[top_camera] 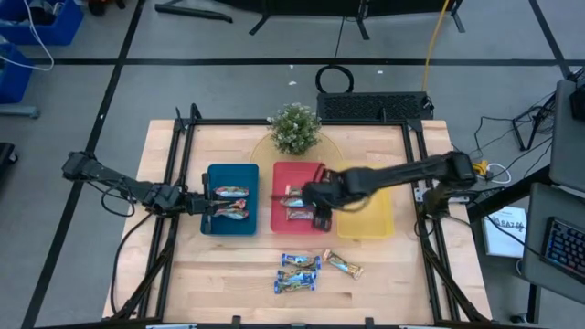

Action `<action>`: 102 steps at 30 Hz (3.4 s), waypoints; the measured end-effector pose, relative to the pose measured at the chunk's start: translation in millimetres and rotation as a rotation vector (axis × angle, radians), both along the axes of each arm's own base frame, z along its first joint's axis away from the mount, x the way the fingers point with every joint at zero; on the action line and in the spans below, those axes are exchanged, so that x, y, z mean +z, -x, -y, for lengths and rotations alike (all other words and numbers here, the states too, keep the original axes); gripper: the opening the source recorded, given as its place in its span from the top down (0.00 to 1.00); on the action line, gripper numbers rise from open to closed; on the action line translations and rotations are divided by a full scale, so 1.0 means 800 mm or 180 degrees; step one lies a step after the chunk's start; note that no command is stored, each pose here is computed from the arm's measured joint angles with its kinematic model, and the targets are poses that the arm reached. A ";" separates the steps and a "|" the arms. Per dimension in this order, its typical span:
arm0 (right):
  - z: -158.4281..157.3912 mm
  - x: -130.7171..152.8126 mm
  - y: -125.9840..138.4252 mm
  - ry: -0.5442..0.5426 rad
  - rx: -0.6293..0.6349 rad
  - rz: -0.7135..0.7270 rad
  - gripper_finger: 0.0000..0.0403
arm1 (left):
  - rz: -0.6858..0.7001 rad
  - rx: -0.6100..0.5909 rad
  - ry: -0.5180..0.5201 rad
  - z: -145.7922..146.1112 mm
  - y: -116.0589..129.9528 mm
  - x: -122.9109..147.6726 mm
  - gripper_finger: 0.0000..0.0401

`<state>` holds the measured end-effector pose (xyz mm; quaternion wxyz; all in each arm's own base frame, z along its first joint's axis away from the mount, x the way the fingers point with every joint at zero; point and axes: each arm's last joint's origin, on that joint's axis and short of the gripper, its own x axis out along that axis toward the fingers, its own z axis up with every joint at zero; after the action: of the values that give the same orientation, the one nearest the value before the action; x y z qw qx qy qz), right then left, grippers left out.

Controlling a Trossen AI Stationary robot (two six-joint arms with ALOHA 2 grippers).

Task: Pick and place Granola Bars by type
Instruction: Put the yellow granola bar into the red bin

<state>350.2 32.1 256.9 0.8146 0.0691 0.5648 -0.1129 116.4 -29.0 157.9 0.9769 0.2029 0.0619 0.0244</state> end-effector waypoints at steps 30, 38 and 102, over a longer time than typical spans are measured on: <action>-0.181 -0.112 0.086 -0.0586 -0.0889 -0.0801 0.44 | 0.0002 0.0008 0.0104 0.000 0.000 0.000 0.94; -0.169 -0.158 0.101 -0.0818 -0.0804 -0.0738 0.45 | 0.0000 0.0008 0.0102 0.000 0.000 0.000 0.94; 0.031 -0.107 -0.040 -0.0251 0.0213 0.0271 0.93 | -0.0004 0.0014 0.0084 0.000 0.000 0.000 0.94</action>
<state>381.9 7.3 171.6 0.8378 0.0870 0.5357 -0.0602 116.4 -29.0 157.6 0.9794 0.1899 0.0632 0.0255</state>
